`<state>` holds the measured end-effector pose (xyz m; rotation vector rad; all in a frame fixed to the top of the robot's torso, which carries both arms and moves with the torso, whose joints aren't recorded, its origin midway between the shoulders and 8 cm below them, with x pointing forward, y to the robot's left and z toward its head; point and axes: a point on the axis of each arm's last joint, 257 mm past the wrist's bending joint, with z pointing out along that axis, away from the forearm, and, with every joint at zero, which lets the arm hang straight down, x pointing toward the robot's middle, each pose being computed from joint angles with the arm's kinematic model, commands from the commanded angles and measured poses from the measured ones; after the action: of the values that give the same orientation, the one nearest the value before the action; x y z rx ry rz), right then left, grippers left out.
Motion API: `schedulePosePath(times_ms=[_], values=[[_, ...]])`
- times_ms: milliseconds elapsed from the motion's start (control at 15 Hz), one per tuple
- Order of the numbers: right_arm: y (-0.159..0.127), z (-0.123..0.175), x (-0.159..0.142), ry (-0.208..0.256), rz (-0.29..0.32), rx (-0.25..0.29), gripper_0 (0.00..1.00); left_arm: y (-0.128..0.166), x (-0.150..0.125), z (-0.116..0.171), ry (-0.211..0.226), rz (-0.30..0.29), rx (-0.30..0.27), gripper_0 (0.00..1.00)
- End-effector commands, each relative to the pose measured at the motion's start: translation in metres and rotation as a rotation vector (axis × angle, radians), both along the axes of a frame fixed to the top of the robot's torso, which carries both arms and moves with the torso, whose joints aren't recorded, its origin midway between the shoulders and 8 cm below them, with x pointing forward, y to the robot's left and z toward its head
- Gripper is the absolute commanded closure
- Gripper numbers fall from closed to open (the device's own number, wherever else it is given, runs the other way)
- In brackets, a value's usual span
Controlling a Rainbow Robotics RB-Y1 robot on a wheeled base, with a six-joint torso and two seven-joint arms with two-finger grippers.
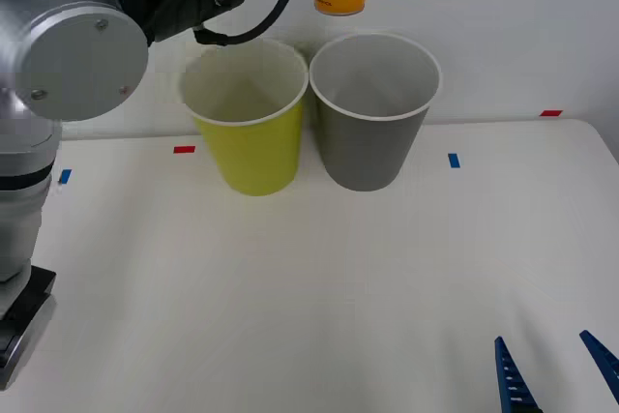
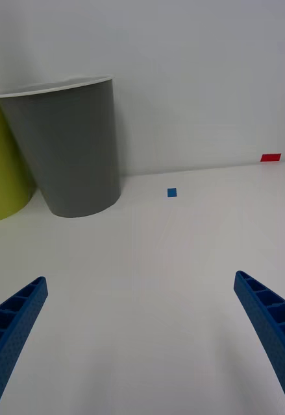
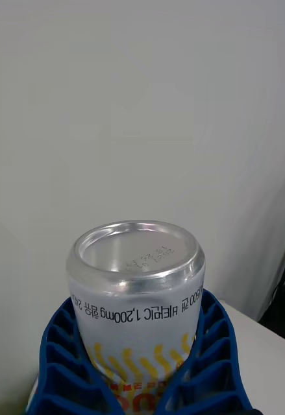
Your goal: Put cans in the gray bin and PET bottles in the light green bin.
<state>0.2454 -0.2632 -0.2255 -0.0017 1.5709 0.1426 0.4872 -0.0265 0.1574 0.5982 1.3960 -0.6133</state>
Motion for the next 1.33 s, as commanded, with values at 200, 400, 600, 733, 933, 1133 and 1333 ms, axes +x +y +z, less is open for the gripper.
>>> schedulePosePath(times_ms=[200, 400, 600, 733, 933, 1133, 1333], values=[[0.000, 0.000, 0.000, 0.000, 0.000, 0.000, 0.00, -0.041, 0.027, -0.010, -0.029, -0.020, -0.019, 1.00], [0.000, 0.000, 0.000, 0.000, 0.000, 0.000, 0.00, -0.051, 0.049, -0.023, -0.050, -0.010, -0.021, 1.00], [0.000, 0.000, 0.000, 0.000, 0.000, 0.000, 0.00, -0.055, 0.065, -0.036, -0.078, 0.009, -0.011, 1.00], [0.000, 0.000, 0.000, 0.000, 0.000, 0.000, 0.00, -0.053, 0.074, -0.043, -0.084, 0.028, 0.006, 1.00], [0.000, 0.000, 0.000, 0.000, 0.000, 0.000, 0.00, -0.059, 0.087, -0.055, -0.132, 0.040, 0.008, 1.00], [0.000, 0.000, 0.000, 0.000, 0.000, 0.000, 0.00, -0.072, 0.088, -0.063, -0.159, 0.042, 0.023, 1.00], [0.000, 0.000, 0.000, 0.000, 0.000, 0.000, 0.00, -0.080, 0.089, -0.069, -0.185, 0.051, 0.035, 1.00]])
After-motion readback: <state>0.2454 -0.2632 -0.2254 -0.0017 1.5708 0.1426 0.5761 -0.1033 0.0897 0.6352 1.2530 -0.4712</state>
